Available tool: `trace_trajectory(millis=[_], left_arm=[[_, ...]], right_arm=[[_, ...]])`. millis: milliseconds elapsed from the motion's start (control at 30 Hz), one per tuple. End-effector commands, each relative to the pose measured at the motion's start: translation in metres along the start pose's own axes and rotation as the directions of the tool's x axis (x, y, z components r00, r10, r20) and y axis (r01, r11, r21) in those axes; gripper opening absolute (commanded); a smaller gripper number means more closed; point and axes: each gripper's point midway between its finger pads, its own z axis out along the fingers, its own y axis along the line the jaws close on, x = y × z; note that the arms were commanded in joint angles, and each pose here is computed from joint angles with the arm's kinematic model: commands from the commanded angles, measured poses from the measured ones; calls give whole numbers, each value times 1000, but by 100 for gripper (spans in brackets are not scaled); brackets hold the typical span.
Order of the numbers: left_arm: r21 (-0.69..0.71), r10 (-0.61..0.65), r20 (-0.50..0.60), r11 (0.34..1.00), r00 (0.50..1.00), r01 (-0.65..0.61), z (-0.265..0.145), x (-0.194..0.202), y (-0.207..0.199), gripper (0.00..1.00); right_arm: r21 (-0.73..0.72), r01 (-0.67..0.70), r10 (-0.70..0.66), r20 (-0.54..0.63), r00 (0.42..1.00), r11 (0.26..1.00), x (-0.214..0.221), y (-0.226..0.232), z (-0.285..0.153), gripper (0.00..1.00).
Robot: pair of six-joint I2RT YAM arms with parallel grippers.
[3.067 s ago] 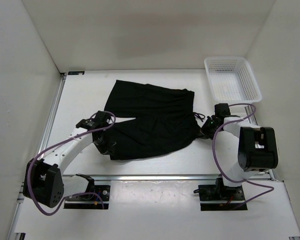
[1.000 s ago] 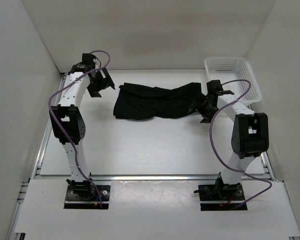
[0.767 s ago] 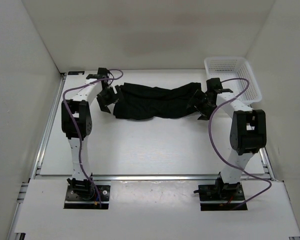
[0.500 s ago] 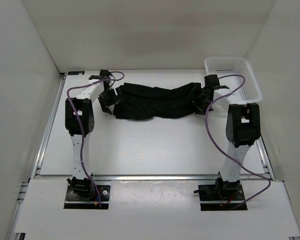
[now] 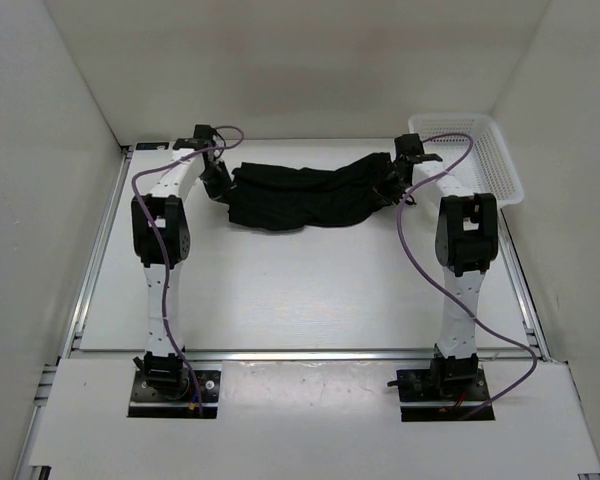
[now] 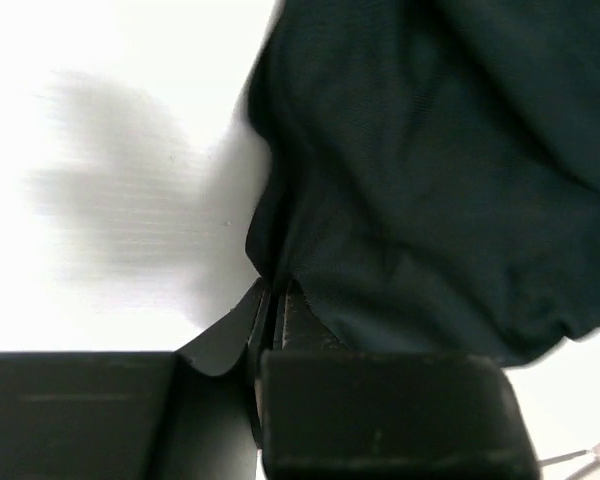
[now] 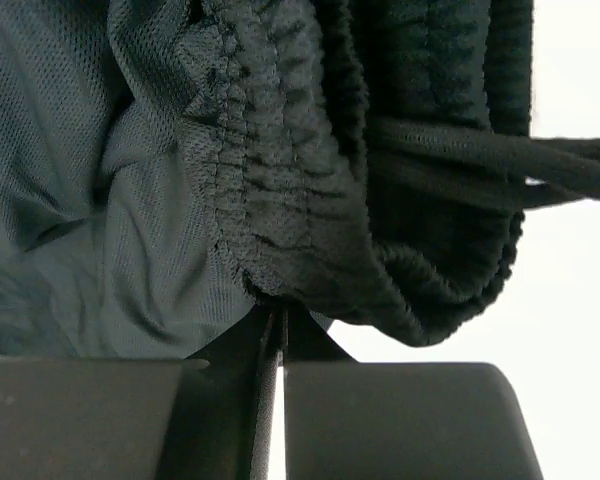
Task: Fold and stack the shorts
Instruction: Fold the shorts
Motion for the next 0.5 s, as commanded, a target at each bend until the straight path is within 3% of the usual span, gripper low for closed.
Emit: trace_trajectory(millis=[0,67,200,233,300,333,400,467], left_arm=[[102,-49,161,994,986,33,-81,-46,-5,10],[161,-57,196,987,979,25,-112,-52,-11,10],[168,-66,190,985,980,34,-124,-35,-3,10],[143,-67,129,988,989,49,-107,-13,5,10],[127,-53,119,991,991,38,-108,7,10,10],[92,-67,44,994,997,63,-91,36,26,10],[56,-83,62,995,995,79,-98,58,36,10],[-5,-115,-24,993,993,115,-83,106,58,10]], right_arm=[[-1,25,-25,0,1000,1000,-10,14,-14,0],[-7,36,-36,7,999,999,-12,17,-23,0],[13,41,-41,1,999,999,6,10,-46,0],[12,48,-48,-4,999,999,15,9,-48,0],[47,73,-72,-14,997,996,39,-4,-58,0],[65,71,-70,-19,997,995,47,-13,-62,0],[67,93,-93,-3,996,993,61,-20,-80,0],[123,112,-103,-75,992,986,102,-51,-79,0]])
